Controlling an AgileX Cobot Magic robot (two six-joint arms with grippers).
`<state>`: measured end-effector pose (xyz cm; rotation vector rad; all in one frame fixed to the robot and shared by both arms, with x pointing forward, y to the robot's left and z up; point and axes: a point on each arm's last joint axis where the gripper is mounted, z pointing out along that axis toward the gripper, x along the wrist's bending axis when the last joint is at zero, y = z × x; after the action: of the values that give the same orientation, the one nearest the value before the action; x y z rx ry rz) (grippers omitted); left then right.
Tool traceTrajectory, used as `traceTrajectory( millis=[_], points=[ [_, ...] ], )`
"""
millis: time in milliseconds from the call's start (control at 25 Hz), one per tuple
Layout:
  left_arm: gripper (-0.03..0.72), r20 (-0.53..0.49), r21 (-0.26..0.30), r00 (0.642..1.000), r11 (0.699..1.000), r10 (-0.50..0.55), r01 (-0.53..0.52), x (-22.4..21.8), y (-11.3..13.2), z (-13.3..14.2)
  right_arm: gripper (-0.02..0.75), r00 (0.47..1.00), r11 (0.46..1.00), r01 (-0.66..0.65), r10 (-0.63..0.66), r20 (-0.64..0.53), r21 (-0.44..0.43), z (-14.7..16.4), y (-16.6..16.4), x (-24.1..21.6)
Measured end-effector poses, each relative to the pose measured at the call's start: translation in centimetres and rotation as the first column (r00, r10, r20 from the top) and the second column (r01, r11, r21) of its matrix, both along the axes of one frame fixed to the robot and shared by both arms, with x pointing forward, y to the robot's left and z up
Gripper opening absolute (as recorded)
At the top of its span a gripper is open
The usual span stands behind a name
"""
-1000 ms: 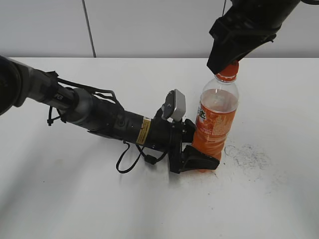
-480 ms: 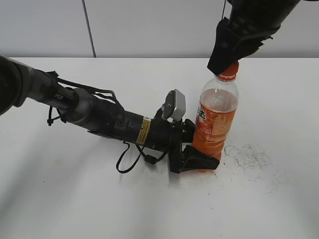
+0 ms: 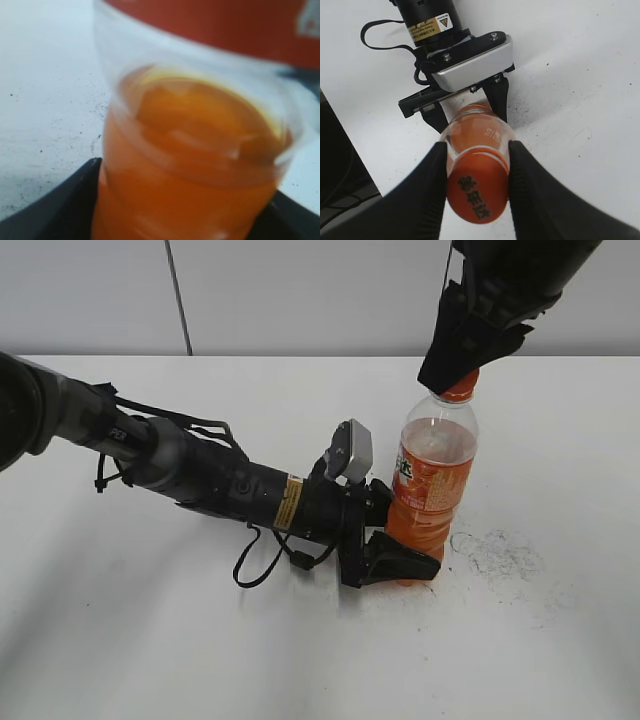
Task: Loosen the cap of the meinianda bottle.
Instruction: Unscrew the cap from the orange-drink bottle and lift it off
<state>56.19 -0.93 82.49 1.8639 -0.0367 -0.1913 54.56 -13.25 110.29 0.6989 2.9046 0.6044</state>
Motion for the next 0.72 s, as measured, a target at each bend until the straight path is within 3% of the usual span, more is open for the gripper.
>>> traceTrajectory(
  millis=[360,560,720],
  points=[
    [0.565,0.005,0.001,1.000,1.000,-0.004,0.004,0.0,0.0,0.0,0.273,0.999,0.999,0.030,-0.030,0.021,0.022,1.4,-0.4,-0.8],
    [0.565,0.005,0.001,1.000,1.000,-0.004,0.004,0.0,0.0,0.0,0.273,0.990,0.989,0.143,-0.143,-0.015,0.033,1.4,-0.7,-0.7],
    [0.565,0.005,0.001,1.000,1.000,-0.004,0.004,0.0,0.0,0.0,0.272,0.956,0.954,0.294,-0.292,-0.033,0.052,2.1,-2.8,-0.1]
  ],
)
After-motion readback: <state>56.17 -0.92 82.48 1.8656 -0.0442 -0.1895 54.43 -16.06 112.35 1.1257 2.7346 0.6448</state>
